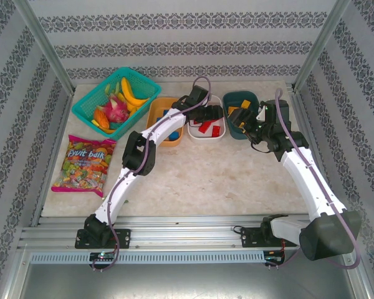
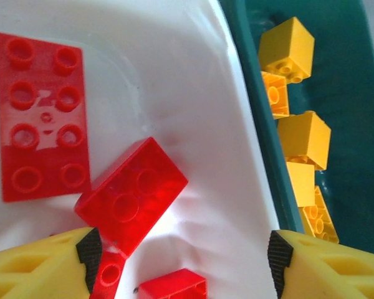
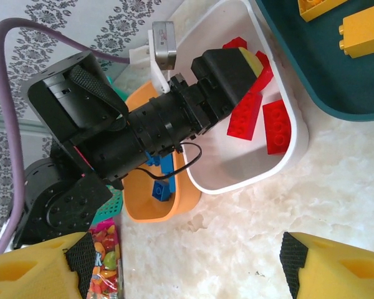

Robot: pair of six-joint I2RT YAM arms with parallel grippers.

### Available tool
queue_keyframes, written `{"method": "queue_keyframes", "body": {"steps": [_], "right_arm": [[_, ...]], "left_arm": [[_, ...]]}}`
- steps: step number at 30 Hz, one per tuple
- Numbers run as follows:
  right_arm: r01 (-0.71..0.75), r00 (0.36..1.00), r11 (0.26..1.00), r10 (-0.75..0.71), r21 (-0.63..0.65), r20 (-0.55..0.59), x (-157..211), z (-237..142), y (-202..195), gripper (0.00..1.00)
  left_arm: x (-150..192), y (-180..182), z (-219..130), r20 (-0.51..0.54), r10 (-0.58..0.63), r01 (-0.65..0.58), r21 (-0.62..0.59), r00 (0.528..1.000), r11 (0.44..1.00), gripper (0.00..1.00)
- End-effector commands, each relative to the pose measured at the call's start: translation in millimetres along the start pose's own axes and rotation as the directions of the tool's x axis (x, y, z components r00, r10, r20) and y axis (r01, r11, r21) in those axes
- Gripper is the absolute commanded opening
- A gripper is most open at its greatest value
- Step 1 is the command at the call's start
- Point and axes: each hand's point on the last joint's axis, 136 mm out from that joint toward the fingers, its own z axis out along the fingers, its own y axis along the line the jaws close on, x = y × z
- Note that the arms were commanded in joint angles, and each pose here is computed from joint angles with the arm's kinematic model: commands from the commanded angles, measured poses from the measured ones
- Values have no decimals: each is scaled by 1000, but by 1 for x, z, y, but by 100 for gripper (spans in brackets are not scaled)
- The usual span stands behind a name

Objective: Sort the legos into containers by color

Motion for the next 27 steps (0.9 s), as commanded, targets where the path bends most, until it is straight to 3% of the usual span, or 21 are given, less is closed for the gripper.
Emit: {"method": "queue_keyframes", "body": {"steps": [1, 9, 14, 15, 16, 20, 24, 26, 27], "right_arm": [[53, 998, 998, -53, 17, 37, -6, -9, 0, 80], [220, 973, 974, -223, 59, 54, -7, -32, 11, 80], [339, 940, 940, -340, 42, 24, 13, -47, 19, 82], [361, 932, 931, -362, 56, 14, 19, -49, 16, 85], [382, 924, 921, -383, 74, 2, 24, -51, 13, 97], [405, 913, 906, -407, 122, -10, 36, -56, -3, 98], [387, 913, 902, -404, 194, 59, 32, -56, -26, 98], [357, 912, 896, -396, 265, 109, 24, -54, -42, 98], [307, 918, 888, -371, 342, 140, 17, -53, -58, 98]], "left_arm": [[-38, -39, -68, 104, 5, -4, -9, 995, 1000, 76], [-21, -51, -155, 68, 0, 9, -128, 998, 992, 77], [35, -21, -220, 23, -23, 27, -215, 999, 976, 80], [48, -12, -234, 26, -26, 32, -232, 999, 972, 90], [62, -3, -252, 33, -29, 36, -246, 999, 969, 100], [115, 37, -302, 39, -45, 54, -309, 998, 950, 100], [150, 91, -345, 68, -55, 81, -471, 996, 878, 100], [153, 118, -368, 121, 7, 65, -579, 993, 812, 100], [149, 136, -387, 192, 37, 102, -664, 981, 741, 100]]}}
